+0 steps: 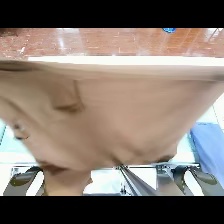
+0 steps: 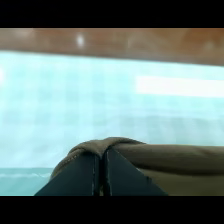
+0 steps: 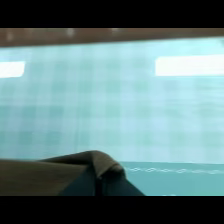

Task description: Fold the shirts.

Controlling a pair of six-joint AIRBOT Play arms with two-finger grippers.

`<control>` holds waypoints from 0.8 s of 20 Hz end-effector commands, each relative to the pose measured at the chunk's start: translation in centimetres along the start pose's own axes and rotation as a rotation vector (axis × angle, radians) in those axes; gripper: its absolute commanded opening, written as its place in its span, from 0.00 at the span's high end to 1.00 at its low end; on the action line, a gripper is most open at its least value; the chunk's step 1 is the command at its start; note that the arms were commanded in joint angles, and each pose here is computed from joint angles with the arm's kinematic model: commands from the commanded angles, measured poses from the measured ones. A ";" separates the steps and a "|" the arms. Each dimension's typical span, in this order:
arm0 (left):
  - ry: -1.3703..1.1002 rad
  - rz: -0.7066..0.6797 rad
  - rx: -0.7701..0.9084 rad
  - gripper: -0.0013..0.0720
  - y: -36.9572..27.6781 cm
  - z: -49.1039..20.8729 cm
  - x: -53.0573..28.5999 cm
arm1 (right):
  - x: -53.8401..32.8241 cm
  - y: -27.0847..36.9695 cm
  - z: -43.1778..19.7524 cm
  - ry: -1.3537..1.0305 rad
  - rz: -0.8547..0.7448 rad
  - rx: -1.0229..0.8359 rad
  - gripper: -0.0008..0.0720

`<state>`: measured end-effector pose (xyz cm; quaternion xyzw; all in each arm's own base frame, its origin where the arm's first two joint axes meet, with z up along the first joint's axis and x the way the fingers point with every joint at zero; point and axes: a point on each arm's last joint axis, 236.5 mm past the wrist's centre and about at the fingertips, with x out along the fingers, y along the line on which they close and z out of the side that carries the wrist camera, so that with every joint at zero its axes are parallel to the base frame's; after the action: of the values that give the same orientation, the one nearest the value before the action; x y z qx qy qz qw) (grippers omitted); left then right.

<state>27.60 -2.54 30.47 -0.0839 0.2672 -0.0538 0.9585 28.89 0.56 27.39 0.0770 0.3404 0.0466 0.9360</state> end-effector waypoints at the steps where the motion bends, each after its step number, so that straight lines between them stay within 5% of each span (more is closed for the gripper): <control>1: 0.133 -0.029 -0.137 0.96 2.4 -3.7 12.5 | 11.0 -0.2 -1.0 0.118 0.160 0.060 0.96; 8: 0.414 -0.085 -0.386 0.96 4.2 -9.7 33.1 | 32.3 -5.2 -2.2 0.245 0.225 0.228 0.96; 11: 0.541 -0.062 -0.544 0.96 3.6 -12.6 36.4 | 36.3 -5.7 -2.2 0.294 0.246 0.262 0.96; 16: 0.600 -0.082 -0.488 0.96 3.0 -13.9 36.2 | 36.3 -6.3 -2.5 0.336 0.261 0.250 0.96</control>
<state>51.96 -6.21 1.29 -0.2974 0.5097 -0.0452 0.8060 55.13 -0.01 2.34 0.2225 0.4682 0.1294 0.8453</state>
